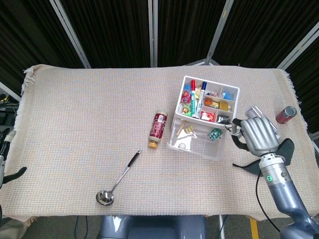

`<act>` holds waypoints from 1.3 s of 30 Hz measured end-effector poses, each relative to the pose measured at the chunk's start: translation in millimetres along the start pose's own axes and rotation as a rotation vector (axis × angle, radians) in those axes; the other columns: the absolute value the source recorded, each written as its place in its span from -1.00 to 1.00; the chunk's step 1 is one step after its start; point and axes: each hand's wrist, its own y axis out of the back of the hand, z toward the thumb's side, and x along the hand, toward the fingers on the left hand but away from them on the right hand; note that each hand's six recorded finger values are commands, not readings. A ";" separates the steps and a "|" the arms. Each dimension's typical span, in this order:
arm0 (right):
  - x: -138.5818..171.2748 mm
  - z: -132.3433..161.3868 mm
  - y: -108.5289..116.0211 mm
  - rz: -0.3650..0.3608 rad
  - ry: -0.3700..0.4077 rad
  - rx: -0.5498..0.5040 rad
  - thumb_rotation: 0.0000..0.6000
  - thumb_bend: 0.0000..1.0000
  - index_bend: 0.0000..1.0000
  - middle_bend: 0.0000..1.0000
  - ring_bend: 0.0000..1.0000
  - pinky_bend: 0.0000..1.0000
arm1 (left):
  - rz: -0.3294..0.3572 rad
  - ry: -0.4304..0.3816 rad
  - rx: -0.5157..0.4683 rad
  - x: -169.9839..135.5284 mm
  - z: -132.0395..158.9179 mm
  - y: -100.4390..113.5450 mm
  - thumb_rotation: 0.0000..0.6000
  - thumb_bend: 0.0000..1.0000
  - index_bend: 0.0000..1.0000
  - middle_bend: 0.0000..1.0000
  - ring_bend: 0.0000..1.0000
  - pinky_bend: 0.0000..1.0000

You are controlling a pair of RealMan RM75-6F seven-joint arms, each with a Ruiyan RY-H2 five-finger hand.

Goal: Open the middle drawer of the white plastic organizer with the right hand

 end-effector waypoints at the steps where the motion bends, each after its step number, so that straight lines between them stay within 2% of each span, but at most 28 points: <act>1: 0.7 -5.2 -0.7 0.001 -0.013 -0.004 1.00 -0.34 0.25 1.00 1.00 0.26 | 0.001 -0.001 -0.001 -0.2 0.4 0.4 1.00 -0.86 -1.00 -1.00 -1.00 -1.00; 10: 6.3 -63.7 -32.3 0.058 -0.124 -0.014 1.00 -0.34 0.24 1.00 1.00 0.26 | 0.004 -0.005 0.001 -2.0 2.0 1.3 1.00 -0.86 -1.00 -1.00 -1.00 -1.00; 21: 16.1 -84.2 -71.8 0.120 -0.158 -0.040 1.00 -0.38 0.21 1.00 1.00 0.26 | 0.003 -0.004 0.001 -2.3 1.6 1.1 1.00 -0.86 -1.00 -1.00 -1.00 -1.00; 27: 19.7 -89.6 -87.8 0.127 -0.158 -0.073 1.00 -0.52 0.04 1.00 0.95 0.26 | 0.002 -0.005 0.000 -2.3 2.2 0.7 1.00 -0.86 -1.00 -1.00 -1.00 -1.00; 33: 22.7 -90.5 -87.9 0.100 -0.149 -0.097 1.00 -0.63 -0.09 0.85 0.79 0.16 | 0.001 -0.005 -0.002 -2.2 1.6 0.5 1.00 -0.86 -1.00 -1.00 -1.00 -1.00; 36: 25.7 -91.4 -84.6 0.076 -0.145 -0.103 1.00 -0.65 -0.15 0.72 0.69 0.00 | 0.001 -0.007 -0.003 -2.4 2.0 0.3 1.00 -0.86 -1.00 -1.00 -1.00 -1.00; 39: 29.6 -92.3 -80.9 0.052 -0.142 -0.111 1.00 -0.66 -0.21 0.47 0.50 -0.21 | 0.002 -0.008 -0.006 -2.7 2.4 0.3 1.00 -0.86 -1.00 -1.00 -1.00 -1.00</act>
